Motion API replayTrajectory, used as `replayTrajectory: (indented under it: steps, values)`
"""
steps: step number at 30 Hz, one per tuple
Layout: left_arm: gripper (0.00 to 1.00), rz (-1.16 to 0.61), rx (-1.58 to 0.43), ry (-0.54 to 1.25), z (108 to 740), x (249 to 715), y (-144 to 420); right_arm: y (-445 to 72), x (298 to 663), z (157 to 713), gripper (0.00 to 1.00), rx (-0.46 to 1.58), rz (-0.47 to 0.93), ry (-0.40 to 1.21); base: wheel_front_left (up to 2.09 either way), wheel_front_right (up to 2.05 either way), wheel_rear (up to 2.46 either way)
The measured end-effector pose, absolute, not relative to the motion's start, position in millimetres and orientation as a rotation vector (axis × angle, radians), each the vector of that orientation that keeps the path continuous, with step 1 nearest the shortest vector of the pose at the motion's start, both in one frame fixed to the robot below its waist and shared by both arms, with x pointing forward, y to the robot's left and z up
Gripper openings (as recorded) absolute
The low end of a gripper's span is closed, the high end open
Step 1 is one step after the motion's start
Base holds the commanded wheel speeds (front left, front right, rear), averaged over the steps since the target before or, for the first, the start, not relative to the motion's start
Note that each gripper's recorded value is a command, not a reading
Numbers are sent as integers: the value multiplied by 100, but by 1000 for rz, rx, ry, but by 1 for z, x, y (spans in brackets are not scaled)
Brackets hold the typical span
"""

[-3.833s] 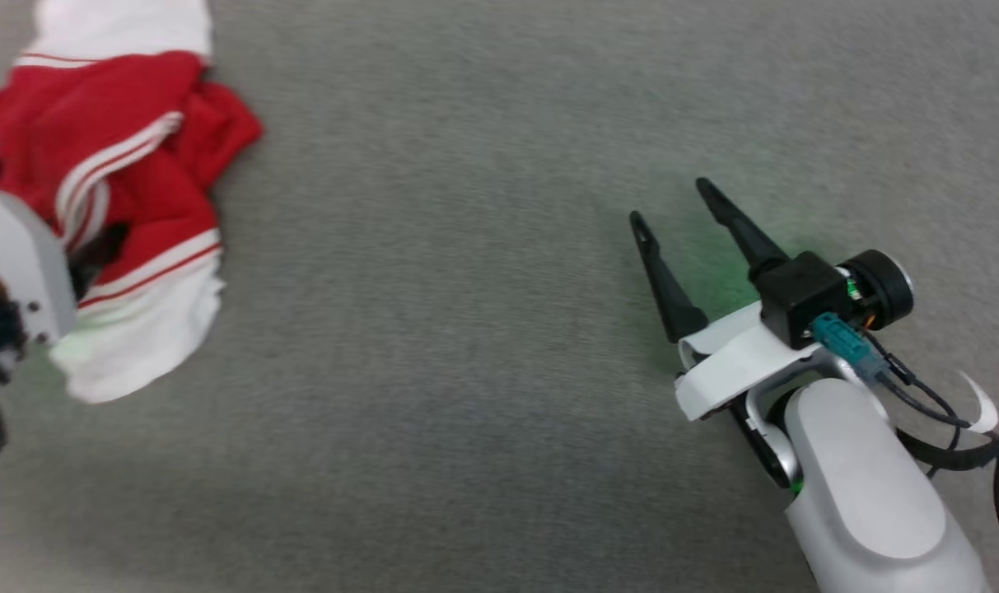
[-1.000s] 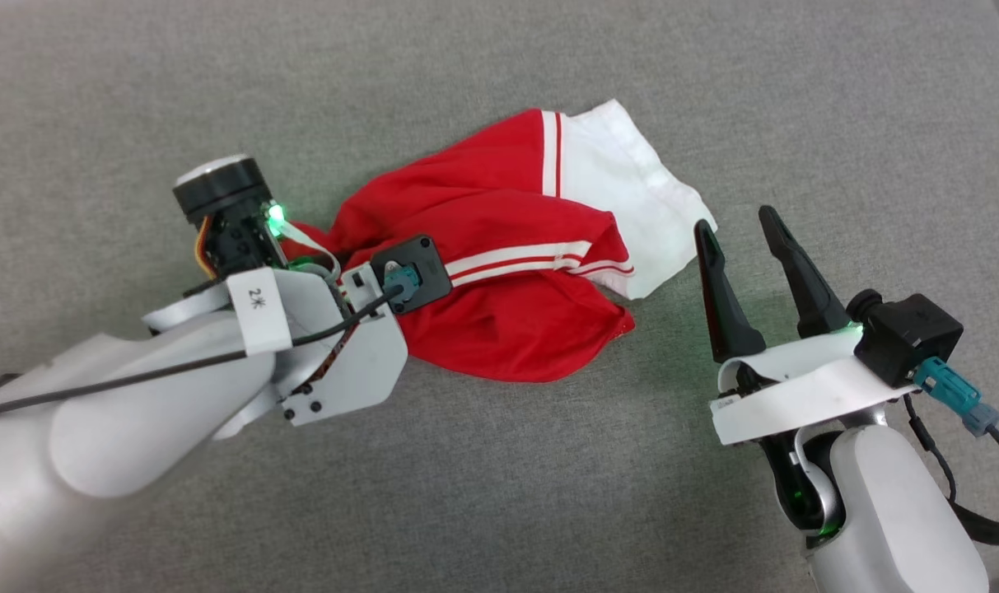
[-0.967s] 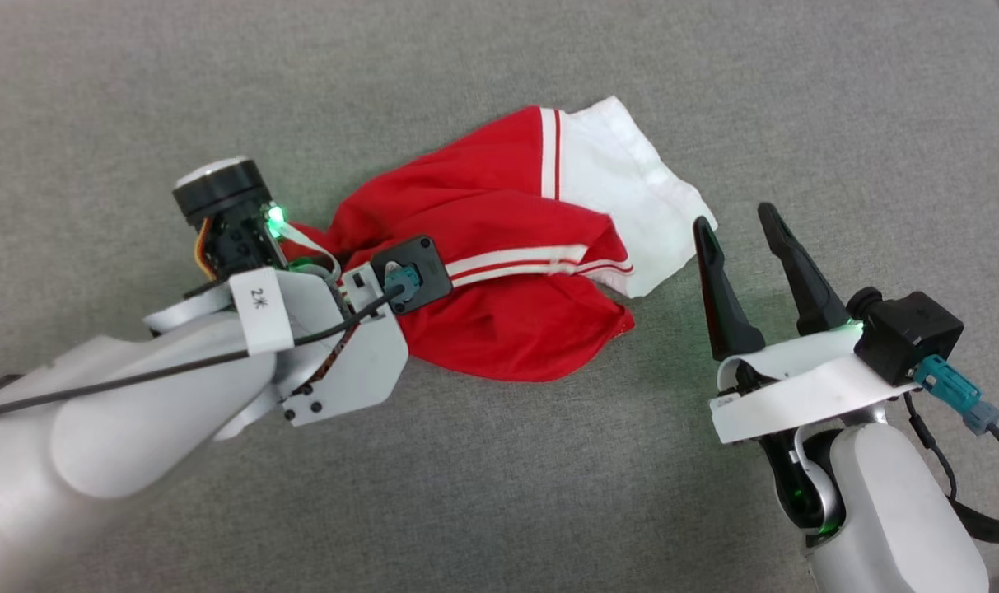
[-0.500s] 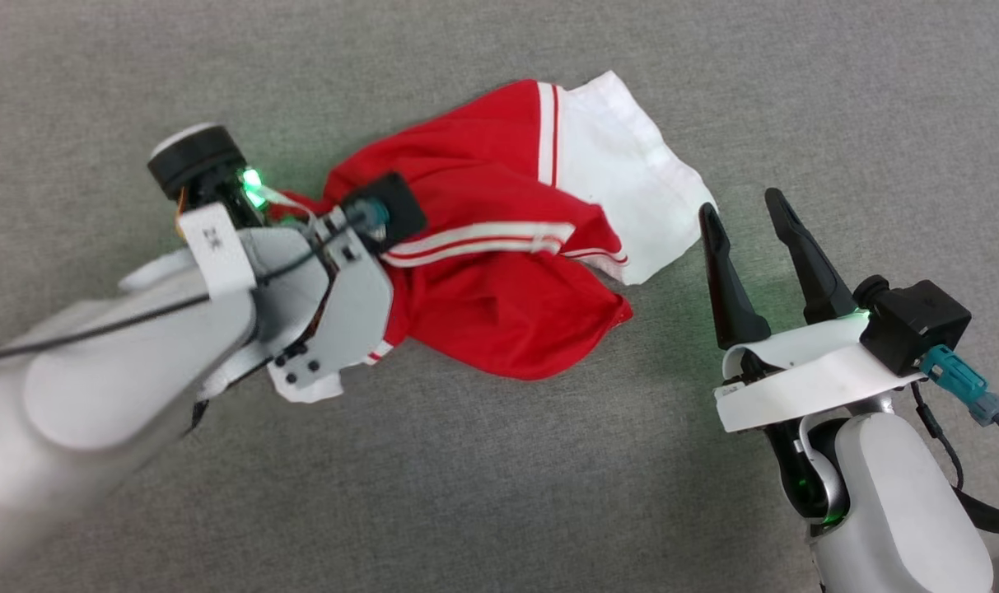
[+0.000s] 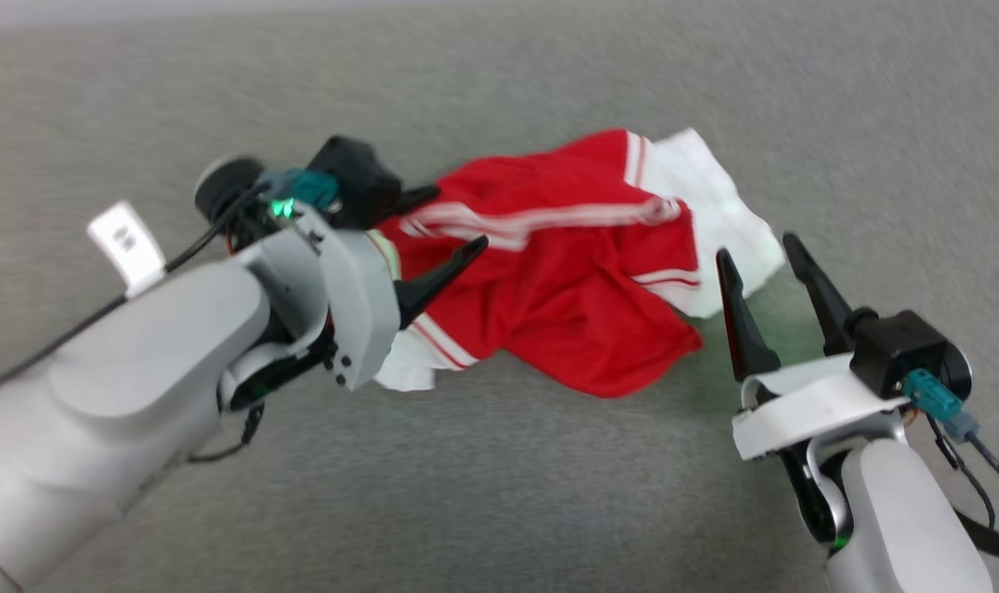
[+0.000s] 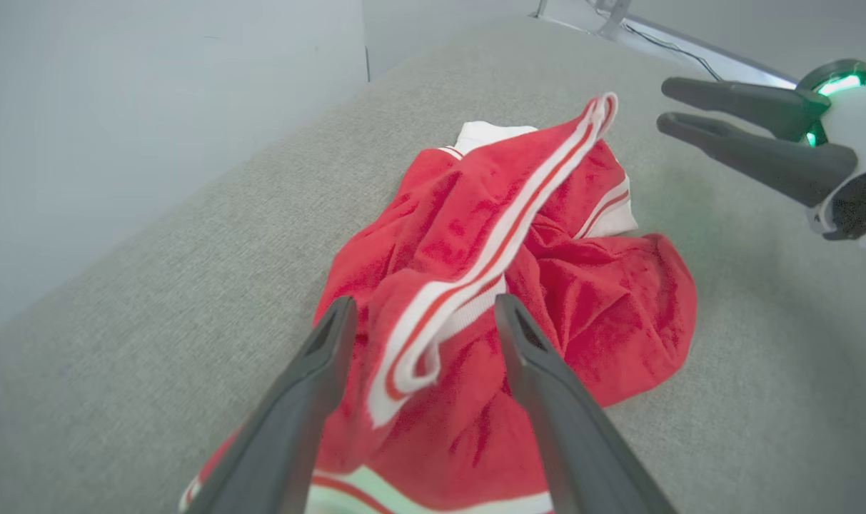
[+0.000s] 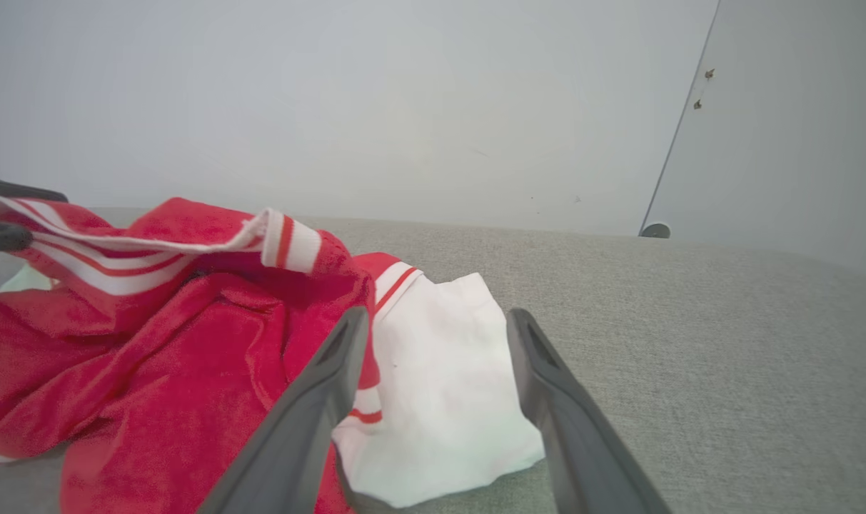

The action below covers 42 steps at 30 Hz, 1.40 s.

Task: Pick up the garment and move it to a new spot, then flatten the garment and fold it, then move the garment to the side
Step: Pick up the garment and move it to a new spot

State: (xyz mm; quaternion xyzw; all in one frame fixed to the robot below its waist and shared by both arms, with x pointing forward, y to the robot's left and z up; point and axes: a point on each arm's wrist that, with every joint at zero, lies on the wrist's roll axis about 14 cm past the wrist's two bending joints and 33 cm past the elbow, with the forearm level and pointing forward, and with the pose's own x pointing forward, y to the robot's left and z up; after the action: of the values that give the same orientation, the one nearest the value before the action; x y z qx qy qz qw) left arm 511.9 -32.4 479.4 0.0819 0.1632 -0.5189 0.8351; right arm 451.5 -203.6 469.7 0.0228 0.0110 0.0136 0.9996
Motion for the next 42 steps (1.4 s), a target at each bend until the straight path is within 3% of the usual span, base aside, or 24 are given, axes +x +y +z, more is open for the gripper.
replayTrajectory:
  steps: [11, 23, 35, 42]
  values:
    - [100, -752, -103, 260, 512, 501, 69, -178, 441, 487, 100, 46, 104, -7, 0, 0, 0]
    - [100, -316, -324, 230, 491, 451, 188, -179, 419, 494, 100, 27, 123, 2, 0, 0, 0]
    - [100, -78, -292, 135, 477, 363, 249, -200, 376, 494, 100, 32, 62, 31, 0, 0, 0]
    - [100, -51, -173, 17, 502, 347, 251, -199, 373, 509, 100, 37, 59, -9, 0, 0, 0]
